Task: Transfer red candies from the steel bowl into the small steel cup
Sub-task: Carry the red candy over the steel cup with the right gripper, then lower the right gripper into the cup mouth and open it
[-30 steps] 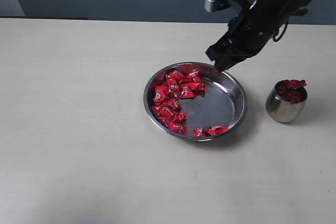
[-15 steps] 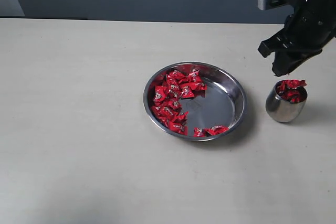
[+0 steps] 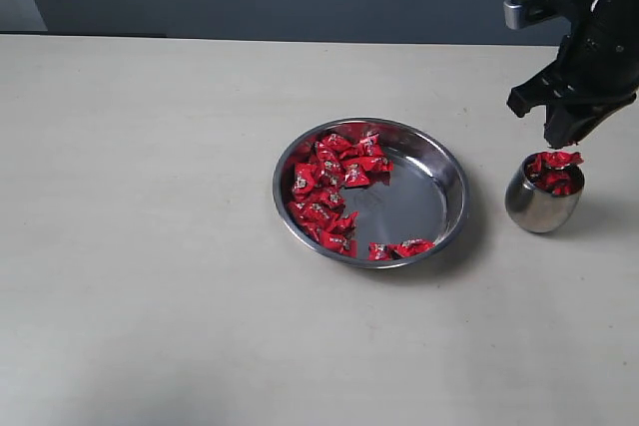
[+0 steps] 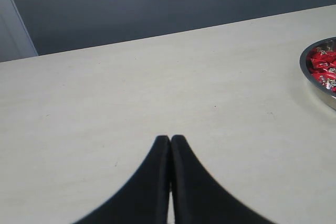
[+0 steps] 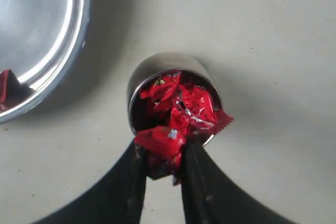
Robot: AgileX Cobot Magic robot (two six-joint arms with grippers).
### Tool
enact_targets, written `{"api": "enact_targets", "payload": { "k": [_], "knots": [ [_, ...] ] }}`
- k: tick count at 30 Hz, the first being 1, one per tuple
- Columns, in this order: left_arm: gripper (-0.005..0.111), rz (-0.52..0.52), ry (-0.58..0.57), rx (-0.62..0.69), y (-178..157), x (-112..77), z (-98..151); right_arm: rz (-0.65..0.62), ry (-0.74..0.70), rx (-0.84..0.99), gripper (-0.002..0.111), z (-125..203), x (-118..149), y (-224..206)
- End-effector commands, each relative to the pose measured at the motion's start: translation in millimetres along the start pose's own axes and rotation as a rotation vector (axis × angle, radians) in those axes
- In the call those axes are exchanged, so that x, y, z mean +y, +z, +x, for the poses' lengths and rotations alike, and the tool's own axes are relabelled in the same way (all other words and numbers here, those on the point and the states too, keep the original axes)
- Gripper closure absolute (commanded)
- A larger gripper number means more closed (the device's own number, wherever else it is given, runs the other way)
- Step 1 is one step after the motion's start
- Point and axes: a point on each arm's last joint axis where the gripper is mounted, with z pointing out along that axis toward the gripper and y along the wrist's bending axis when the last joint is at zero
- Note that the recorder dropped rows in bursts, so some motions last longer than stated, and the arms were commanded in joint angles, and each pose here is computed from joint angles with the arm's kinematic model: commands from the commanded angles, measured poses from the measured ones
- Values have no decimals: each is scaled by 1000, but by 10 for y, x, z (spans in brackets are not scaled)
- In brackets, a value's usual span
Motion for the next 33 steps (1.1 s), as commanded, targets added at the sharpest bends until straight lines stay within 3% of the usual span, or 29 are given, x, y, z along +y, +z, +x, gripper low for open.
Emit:
{"api": "enact_targets", "payload": {
  "k": [1,33],
  "knots": [
    [106,10,-2,-10,-4,-5,-9,11,1,8,109,-30,-37,95],
    [106,10,-2,-10,-4,-5,-9,11,2,48,109,-57,-51,239]
  ]
}}
